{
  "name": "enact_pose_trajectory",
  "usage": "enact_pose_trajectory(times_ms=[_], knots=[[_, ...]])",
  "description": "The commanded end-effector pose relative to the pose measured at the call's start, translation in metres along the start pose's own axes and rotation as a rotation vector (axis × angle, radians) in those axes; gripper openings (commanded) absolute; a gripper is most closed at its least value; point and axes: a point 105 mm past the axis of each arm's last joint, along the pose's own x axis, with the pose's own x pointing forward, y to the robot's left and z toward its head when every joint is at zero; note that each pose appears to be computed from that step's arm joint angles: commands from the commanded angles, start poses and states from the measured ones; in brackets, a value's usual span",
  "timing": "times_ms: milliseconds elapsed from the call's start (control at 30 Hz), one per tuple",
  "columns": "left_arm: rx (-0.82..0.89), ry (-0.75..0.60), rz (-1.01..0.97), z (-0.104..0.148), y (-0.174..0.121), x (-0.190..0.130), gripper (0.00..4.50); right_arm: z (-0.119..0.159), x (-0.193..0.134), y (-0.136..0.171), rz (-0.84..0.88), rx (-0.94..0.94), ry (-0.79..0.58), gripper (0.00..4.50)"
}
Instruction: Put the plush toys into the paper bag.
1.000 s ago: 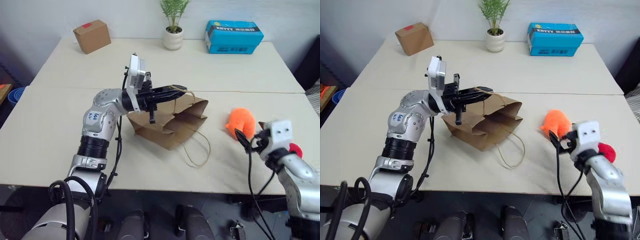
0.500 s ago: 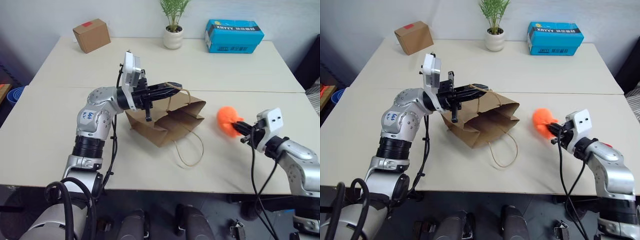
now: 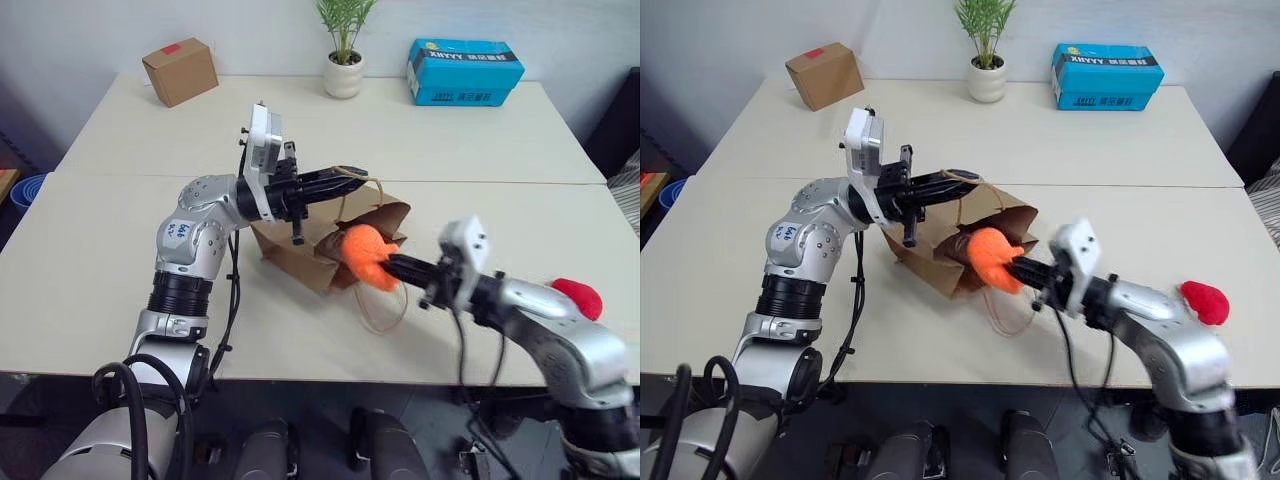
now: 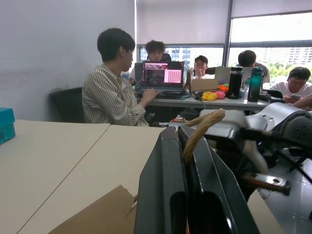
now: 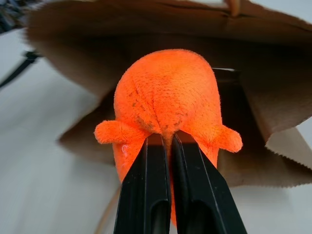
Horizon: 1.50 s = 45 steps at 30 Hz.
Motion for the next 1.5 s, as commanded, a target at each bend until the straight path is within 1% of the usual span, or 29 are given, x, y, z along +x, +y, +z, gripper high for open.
enact_pose_trajectory(times_ms=[33,100,233,267,333,367,433,467,600,700,733,800,833,867,900,967,1000,1033,1100,1133,1233,1300,1367,1500], knots=[[0.062,-0.027,-0.087,0.022,-0.011,0.009,0.00,0.015,0.027,0.005,-0.015,-0.006,-0.059,0.01],[0.058,-0.020,-0.100,0.021,-0.013,0.009,0.00,0.018,0.042,0.013,0.002,-0.019,-0.064,0.01],[0.056,-0.024,-0.077,0.017,-0.008,0.007,0.00,0.011,0.067,0.021,-0.001,-0.027,-0.056,0.01],[0.054,-0.029,-0.067,0.016,-0.007,0.007,0.00,0.007,0.071,0.019,-0.020,-0.030,-0.049,0.01],[0.054,-0.034,-0.053,0.014,-0.004,0.006,0.00,0.006,0.075,0.016,-0.048,-0.035,-0.079,0.01],[0.055,-0.034,-0.050,0.013,-0.004,0.006,0.00,0.008,0.074,0.013,-0.064,0.003,-0.102,0.01],[0.056,-0.034,-0.032,0.011,-0.001,0.003,0.00,0.013,0.065,0.016,-0.025,0.036,-0.129,0.54],[0.057,-0.034,-0.026,0.010,0.000,0.002,0.00,0.014,0.060,0.019,0.001,0.041,-0.134,0.73],[0.063,-0.026,-0.005,0.008,0.002,-0.003,0.00,0.029,0.023,0.019,0.062,0.019,-0.225,2.09],[0.071,-0.017,0.016,0.006,0.004,-0.007,0.00,0.034,-0.032,0.013,0.093,0.013,-0.282,3.14],[0.073,-0.016,0.019,0.006,0.003,-0.008,0.00,0.034,-0.045,0.013,0.095,0.014,-0.289,3.46],[0.080,-0.010,0.023,0.005,0.003,-0.009,0.00,0.034,-0.072,0.004,0.025,-0.031,-0.323,4.14],[0.084,-0.009,0.025,0.004,0.002,-0.009,0.00,0.019,-0.096,-0.006,-0.055,-0.084,-0.275,4.45],[0.089,-0.009,0.028,0.004,0.002,-0.008,0.00,0.006,-0.120,-0.016,-0.152,-0.147,-0.231,4.48],[0.092,-0.009,0.030,0.004,0.002,-0.008,0.00,-0.002,-0.136,-0.020,-0.208,-0.192,-0.192,4.48],[0.099,-0.010,0.032,0.003,0.000,-0.007,0.00,-0.019,-0.185,-0.037,-0.436,-0.184,-0.154,4.48],[0.101,-0.011,0.035,0.003,0.000,-0.006,0.00,-0.029,-0.208,-0.040,-0.525,-0.185,-0.117,4.48],[0.100,-0.015,0.042,0.002,-0.001,-0.006,0.00,-0.039,-0.232,-0.040,-0.617,-0.176,-0.080,4.48],[0.097,-0.019,0.051,0.000,-0.002,-0.007,0.00,-0.054,-0.260,-0.032,-0.712,-0.150,-0.028,4.48],[0.095,-0.018,0.053,-0.001,-0.002,-0.007,0.00,-0.060,-0.269,-0.028,-0.739,-0.136,-0.007,4.48],[0.089,-0.010,0.057,-0.005,-0.002,-0.008,0.00,-0.069,-0.282,-0.025,-0.804,-0.112,0.031,4.48],[0.089,0.000,0.054,-0.007,-0.003,-0.008,0.00,-0.072,-0.282,-0.032,-0.832,-0.084,0.059,4.48],[0.091,0.002,0.048,-0.007,-0.005,-0.006,0.00,-0.071,-0.277,-0.042,-0.828,-0.063,0.068,4.48],[0.095,-0.002,0.039,-0.007,-0.007,-0.001,0.00,-0.076,-0.262,-0.066,-0.777,-0.031,0.188,4.48]])
